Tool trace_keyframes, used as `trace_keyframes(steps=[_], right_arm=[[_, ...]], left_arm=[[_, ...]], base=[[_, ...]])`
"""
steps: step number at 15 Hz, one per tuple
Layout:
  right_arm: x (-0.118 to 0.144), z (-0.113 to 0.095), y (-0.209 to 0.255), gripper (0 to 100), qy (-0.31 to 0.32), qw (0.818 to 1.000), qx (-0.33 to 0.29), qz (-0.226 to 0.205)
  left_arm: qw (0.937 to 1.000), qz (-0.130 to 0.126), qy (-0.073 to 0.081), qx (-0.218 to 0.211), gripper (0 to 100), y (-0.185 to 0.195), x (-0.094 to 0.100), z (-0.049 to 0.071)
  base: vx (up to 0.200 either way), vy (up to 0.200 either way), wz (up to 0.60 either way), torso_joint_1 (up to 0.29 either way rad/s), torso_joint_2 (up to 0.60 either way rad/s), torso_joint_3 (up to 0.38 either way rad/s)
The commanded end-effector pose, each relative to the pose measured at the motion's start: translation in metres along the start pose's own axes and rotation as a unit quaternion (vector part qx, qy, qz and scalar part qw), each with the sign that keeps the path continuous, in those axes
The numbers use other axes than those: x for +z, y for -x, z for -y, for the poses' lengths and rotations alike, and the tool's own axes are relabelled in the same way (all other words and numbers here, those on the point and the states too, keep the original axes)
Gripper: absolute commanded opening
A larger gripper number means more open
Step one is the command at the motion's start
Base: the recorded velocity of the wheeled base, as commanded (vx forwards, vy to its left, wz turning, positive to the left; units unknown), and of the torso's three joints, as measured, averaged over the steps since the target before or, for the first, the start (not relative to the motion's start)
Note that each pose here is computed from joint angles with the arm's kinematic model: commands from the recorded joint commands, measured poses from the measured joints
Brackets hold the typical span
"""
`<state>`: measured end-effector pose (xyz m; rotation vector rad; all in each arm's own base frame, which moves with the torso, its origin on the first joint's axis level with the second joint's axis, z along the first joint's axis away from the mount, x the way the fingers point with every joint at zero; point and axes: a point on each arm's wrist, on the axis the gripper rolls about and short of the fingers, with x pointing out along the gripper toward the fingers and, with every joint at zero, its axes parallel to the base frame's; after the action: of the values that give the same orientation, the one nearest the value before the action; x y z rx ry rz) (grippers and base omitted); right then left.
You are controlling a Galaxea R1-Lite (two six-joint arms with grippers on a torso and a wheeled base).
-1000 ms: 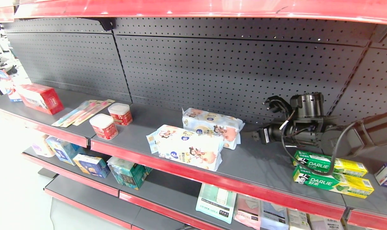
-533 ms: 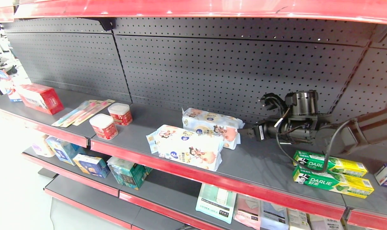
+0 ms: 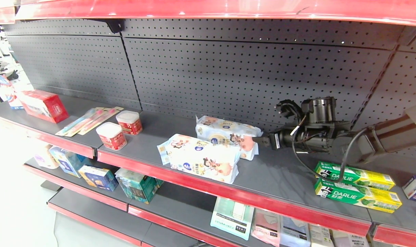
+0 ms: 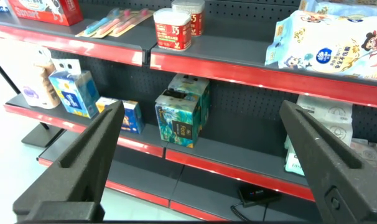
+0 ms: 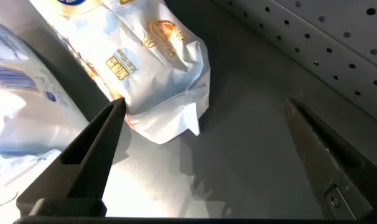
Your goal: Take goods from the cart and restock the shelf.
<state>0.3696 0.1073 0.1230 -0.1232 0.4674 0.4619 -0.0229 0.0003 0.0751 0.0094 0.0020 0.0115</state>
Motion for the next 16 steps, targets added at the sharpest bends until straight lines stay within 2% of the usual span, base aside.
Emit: trace_keyframes(steps=[1, 9, 12, 16], right_arm=[[-0.001, 0.002, -0.004, 100, -0.001, 1.000, -0.001, -0.002], [-0.015, 0.001, -0.004, 100, -0.002, 0.999, -0.015, -0.028], [-0.014, 0.003, -0.001, 100, -0.004, 0.999, -0.018, -0.026], [-0.024, 0.000, 0.041, 100, 0.001, 0.999, -0.025, -0.037]], left_arm=[[1.0000, -0.001, 0.000, 0.000, 100, 0.000, 0.000, 0.000], [1.0000, -0.001, 0.000, 0.000, 100, 0.000, 0.000, 0.000], [1.0000, -0.001, 0.000, 0.000, 100, 0.000, 0.000, 0.000], [1.0000, -0.001, 0.000, 0.000, 100, 0.000, 0.000, 0.000]], base=[[0.000, 0.000, 0.00, 0.000, 0.00, 0.000], [0.000, 0.000, 0.00, 0.000, 0.00, 0.000], [0.000, 0.000, 0.00, 0.000, 0.00, 0.000], [0.000, 0.000, 0.00, 0.000, 0.00, 0.000]])
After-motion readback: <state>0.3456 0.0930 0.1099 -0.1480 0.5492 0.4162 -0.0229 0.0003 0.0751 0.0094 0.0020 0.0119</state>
